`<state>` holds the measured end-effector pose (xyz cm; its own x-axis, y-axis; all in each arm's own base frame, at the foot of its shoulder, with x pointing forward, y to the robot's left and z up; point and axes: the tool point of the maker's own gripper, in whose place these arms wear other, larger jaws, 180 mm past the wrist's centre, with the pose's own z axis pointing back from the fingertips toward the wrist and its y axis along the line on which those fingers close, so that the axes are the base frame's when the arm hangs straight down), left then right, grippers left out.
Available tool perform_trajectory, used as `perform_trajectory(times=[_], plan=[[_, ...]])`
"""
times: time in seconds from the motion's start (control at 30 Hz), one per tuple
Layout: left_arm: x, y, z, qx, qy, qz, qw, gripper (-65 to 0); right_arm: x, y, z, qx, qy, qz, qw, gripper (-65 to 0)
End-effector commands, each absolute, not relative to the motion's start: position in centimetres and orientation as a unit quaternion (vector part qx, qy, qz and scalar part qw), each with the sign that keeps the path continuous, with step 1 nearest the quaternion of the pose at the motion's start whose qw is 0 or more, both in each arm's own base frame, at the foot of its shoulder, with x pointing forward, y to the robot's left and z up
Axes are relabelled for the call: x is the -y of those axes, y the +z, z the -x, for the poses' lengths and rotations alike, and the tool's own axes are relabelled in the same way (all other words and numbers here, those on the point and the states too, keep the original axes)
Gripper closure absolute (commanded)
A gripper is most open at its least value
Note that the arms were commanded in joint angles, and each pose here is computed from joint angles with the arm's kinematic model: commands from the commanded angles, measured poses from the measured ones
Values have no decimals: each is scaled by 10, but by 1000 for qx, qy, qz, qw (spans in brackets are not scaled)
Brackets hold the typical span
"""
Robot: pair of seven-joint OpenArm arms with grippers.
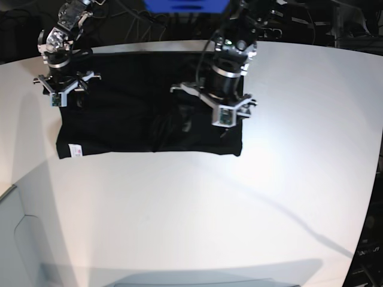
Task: Fold the T-shirt properly
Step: 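Open the left gripper and lift it away from the folded shirt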
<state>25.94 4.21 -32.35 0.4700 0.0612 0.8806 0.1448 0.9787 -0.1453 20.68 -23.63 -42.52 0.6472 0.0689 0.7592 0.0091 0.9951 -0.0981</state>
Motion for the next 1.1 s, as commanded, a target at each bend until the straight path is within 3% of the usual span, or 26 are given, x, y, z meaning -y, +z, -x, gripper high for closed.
perform_trajectory(times=[0.0,0.13,0.27,0.4,0.57,0.8,1.07], plan=[[-54,-316,-263,528,-13,95,844,-480,238,-442,-189,364,32,56,929,-328],[-97,-333,-256,502,9,73,862,-470,238,-442,-189,364,32,56,929,-328],[-102,-345,-250,480,-8,76,874,-346,238,-442,-189,364,32,56,929,-328],[-60,-360,-243,458,-60,113,880,-254,238,-440,-194,369,32,56,927,-328],[5,-376,-227,430,-147,166,875,-252,238,-440,-194,369,32,56,927,-328],[80,-358,-218,439,-251,229,832,-253,238,-439,-195,370,32,57,927,-328],[89,-342,-231,460,-257,234,817,-253,250,-416,-208,397,33,81,913,-331]])
